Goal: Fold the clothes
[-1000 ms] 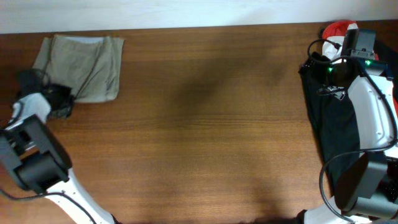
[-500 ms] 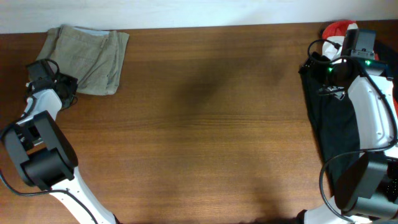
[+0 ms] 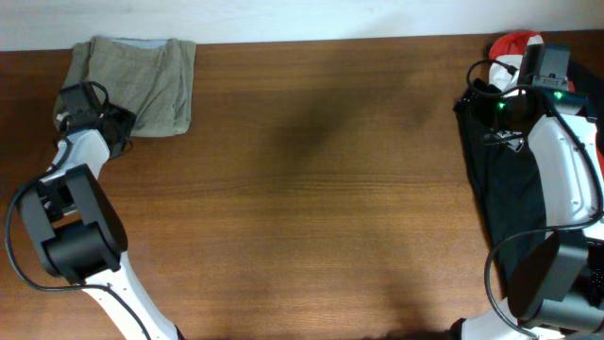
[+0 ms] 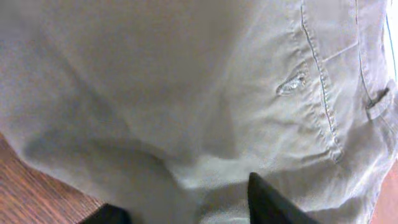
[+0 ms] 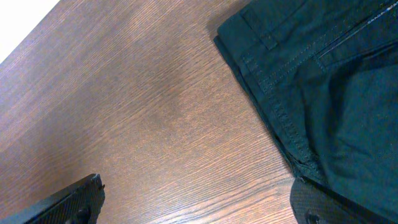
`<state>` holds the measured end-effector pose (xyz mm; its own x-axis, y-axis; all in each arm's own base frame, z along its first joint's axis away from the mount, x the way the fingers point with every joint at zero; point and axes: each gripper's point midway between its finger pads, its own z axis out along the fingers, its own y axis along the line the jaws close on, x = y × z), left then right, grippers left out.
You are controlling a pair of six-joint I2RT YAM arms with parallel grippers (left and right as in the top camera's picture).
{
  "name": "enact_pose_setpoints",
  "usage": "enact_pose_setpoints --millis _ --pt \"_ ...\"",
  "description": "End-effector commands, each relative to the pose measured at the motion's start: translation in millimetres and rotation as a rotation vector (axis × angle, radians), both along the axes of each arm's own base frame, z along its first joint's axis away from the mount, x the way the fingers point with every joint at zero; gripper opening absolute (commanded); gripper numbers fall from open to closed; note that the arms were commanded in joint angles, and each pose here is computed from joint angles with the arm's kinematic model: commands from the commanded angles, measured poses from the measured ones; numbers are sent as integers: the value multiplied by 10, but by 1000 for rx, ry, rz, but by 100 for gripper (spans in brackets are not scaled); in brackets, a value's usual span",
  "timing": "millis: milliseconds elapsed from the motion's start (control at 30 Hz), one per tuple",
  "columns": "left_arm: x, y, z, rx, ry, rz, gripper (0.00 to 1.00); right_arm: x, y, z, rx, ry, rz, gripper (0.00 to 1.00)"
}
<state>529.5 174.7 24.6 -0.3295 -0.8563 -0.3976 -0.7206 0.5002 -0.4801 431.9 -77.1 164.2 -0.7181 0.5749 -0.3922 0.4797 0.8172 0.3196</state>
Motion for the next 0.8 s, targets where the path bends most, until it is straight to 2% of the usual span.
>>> enact_pose_setpoints --millis 0,33,100,167,233,300,333,400,467,533,600,767 --pt "-69 3 72 69 31 -91 52 20 11 75 -7 -19 10 99" --pt "-96 -3 139 68 34 -91 55 20 11 75 -7 -19 10 99" --pt "-140 -11 562 113 -1 -118 61 20 11 75 -7 -19 10 99" --pt "-188 -29 988 159 -49 -142 77 19 11 75 -7 -19 10 99" --pt "-381 -101 1554 182 -98 -141 86 19 11 75 -7 -19 9 98" --pt "-718 -225 1841 166 -63 -144 97 20 11 75 -7 -19 10 99" --pt "-878 -284 1896 151 -32 -146 99 20 11 75 -7 -19 9 99" --pt "-1453 -494 2011 97 87 -154 99 20 11 75 -7 -19 9 99" --pt "-1829 -677 2026 35 172 -174 99 20 11 75 -7 -19 9 99" --pt "-2083 -870 2007 -45 234 -205 99 20 11 75 -7 -19 10 99" --pt "-2200 -1028 1991 -121 260 -238 99 20 11 75 -7 -19 10 99" --pt "-2282 -1049 1959 -134 296 -235 99 19 11 75 -7 -19 9 99"
